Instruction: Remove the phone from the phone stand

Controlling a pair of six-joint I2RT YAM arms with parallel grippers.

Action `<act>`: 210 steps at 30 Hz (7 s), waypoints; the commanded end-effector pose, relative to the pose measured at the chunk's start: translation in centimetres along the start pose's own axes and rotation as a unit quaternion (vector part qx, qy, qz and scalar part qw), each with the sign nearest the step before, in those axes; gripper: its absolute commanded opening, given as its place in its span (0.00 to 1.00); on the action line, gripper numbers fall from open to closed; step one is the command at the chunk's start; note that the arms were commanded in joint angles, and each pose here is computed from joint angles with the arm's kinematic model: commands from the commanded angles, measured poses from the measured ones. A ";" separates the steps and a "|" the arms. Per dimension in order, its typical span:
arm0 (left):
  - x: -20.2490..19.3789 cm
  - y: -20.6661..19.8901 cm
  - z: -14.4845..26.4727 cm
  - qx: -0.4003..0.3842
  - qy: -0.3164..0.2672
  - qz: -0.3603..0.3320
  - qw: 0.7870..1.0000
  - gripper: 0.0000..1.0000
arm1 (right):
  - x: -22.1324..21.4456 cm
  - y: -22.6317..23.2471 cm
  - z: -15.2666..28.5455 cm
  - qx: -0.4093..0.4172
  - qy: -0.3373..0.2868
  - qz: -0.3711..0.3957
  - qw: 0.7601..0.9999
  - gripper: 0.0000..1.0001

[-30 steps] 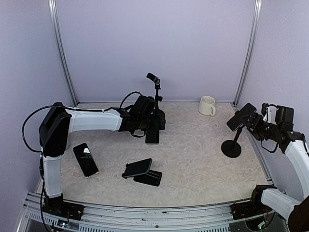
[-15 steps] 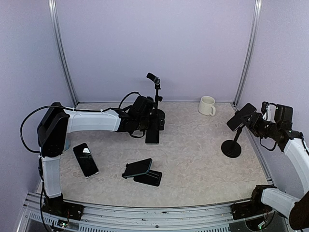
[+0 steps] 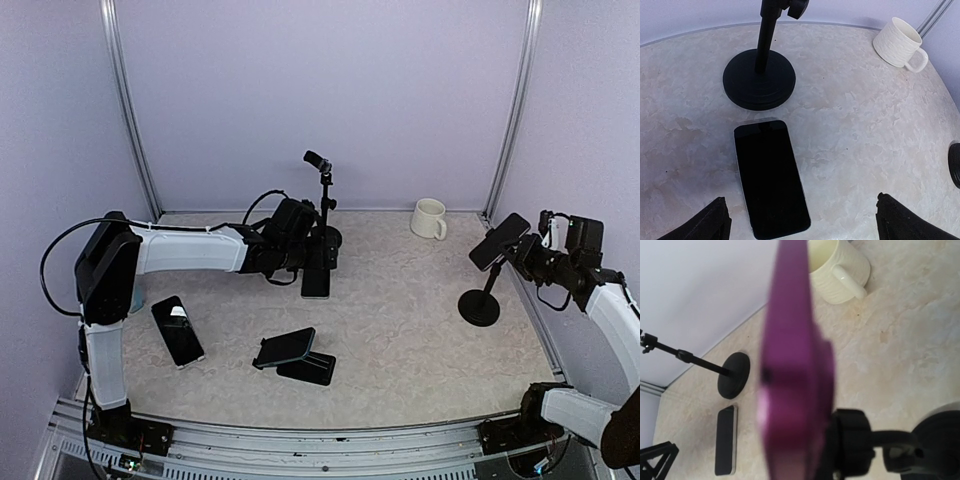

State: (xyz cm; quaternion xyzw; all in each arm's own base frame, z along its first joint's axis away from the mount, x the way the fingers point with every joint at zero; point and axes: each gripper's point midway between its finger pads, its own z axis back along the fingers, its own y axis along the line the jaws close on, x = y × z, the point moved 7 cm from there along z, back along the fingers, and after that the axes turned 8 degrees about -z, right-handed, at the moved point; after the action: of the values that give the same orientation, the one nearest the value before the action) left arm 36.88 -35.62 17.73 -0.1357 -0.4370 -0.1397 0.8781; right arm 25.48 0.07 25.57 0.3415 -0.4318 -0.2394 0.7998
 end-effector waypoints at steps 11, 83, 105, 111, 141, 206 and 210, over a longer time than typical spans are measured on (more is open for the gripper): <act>2.1 -1.0 2.5 -0.043 -0.045 -0.018 0.998 0.99 | 0.0 1.9 0.2 0.088 0.016 0.035 0.995 0.16; 1.8 -15.2 3.9 -0.259 -0.010 -0.184 0.948 0.94 | -10.4 16.1 -7.0 0.270 0.157 0.096 0.945 0.00; 2.7 -8.1 1.0 -0.168 0.002 -0.085 0.982 0.36 | -10.9 14.9 -6.3 0.246 0.168 0.108 0.948 0.00; 2.9 -6.0 0.4 -0.140 0.007 -0.058 0.988 0.31 | -11.0 14.3 -6.1 0.244 0.178 0.106 0.947 0.00; 1.7 -8.2 1.0 -0.199 -0.003 -0.120 0.973 0.22 | -10.1 12.9 -6.1 0.254 0.187 0.103 0.943 0.04; 2.4 -11.5 2.3 -0.241 -0.012 -0.154 0.958 0.18 | -10.6 15.0 -11.1 0.256 0.208 0.105 0.938 0.28; 2.7 -10.4 1.7 -0.226 -0.010 -0.133 0.965 0.17 | -10.6 14.9 -10.8 0.254 0.207 0.109 0.938 0.22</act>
State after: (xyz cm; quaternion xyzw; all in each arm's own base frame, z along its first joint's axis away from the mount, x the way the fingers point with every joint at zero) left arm 32.08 -45.47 22.29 -0.2836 -0.4136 -0.3742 0.7801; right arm 30.67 20.48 25.48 0.5240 -0.3196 0.0300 0.7889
